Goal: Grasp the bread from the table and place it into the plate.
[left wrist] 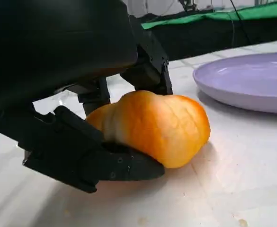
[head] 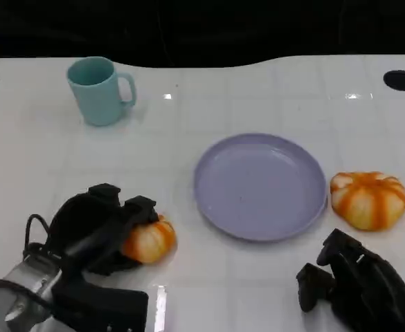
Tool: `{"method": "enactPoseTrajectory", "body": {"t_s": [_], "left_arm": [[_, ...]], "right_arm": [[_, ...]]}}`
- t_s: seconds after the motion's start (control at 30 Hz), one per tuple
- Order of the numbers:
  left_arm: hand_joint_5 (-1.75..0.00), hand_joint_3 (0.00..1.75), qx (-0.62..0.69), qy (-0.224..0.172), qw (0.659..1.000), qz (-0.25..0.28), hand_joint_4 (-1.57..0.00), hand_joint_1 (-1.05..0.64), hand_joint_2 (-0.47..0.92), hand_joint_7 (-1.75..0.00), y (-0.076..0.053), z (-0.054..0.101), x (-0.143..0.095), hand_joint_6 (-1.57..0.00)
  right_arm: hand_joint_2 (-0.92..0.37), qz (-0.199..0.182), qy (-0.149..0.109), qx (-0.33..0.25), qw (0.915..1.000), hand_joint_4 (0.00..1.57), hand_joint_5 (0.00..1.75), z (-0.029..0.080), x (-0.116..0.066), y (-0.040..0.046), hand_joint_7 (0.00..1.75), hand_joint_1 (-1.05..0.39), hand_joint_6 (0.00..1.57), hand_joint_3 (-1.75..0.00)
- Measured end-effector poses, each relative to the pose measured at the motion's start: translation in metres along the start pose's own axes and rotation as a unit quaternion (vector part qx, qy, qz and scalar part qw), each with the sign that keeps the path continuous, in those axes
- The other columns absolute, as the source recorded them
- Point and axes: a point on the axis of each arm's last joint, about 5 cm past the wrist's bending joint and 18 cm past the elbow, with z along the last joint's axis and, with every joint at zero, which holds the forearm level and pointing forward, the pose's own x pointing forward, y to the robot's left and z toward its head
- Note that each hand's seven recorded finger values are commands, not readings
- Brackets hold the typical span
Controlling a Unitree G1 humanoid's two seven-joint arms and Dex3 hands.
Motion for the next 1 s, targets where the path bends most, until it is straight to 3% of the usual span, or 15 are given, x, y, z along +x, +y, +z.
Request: {"method": "enactPoseTrajectory", "body": {"t_s": [0.3, 0.53, 0.67, 1.0], "left_arm": [[-1.75, 1.07, -0.012, -0.007, 0.998, 0.068, -0.92, -0.21, 0.59, -1.75, -0.002, 0.001, -0.001, -0.76], [-1.75, 1.18, -0.058, -0.005, 0.987, 0.148, -0.94, -0.22, 0.50, -1.75, 0.008, 0.005, 0.006, -0.76], [-1.75, 1.24, -0.112, 0.004, 0.973, 0.202, -0.95, -0.20, 0.43, -1.75, 0.013, 0.014, 0.011, -0.74], [-1.75, 1.37, -0.177, -0.004, 0.954, 0.242, -0.94, -0.16, 0.35, -1.75, 0.021, 0.034, 0.023, -0.72]], "right_arm": [[-0.92, -0.006, 0.002, -0.002, 1.0000, 0.78, 1.71, -0.001, 0.000, -0.0004, 1.44, -0.58, 0.68, -0.24], [-0.92, -0.003, -0.001, -0.003, 1.0000, 0.77, 1.70, -0.001, 0.002, -0.0011, 1.43, -0.57, 0.68, -0.24], [-0.92, 0.000, -0.002, -0.004, 1.0000, 0.78, 1.71, -0.002, 0.002, -0.0010, 1.42, -0.57, 0.69, -0.23], [-0.92, -0.001, -0.004, -0.005, 1.0000, 0.77, 1.69, -0.003, 0.001, -0.0010, 1.41, -0.56, 0.69, -0.21]]}}
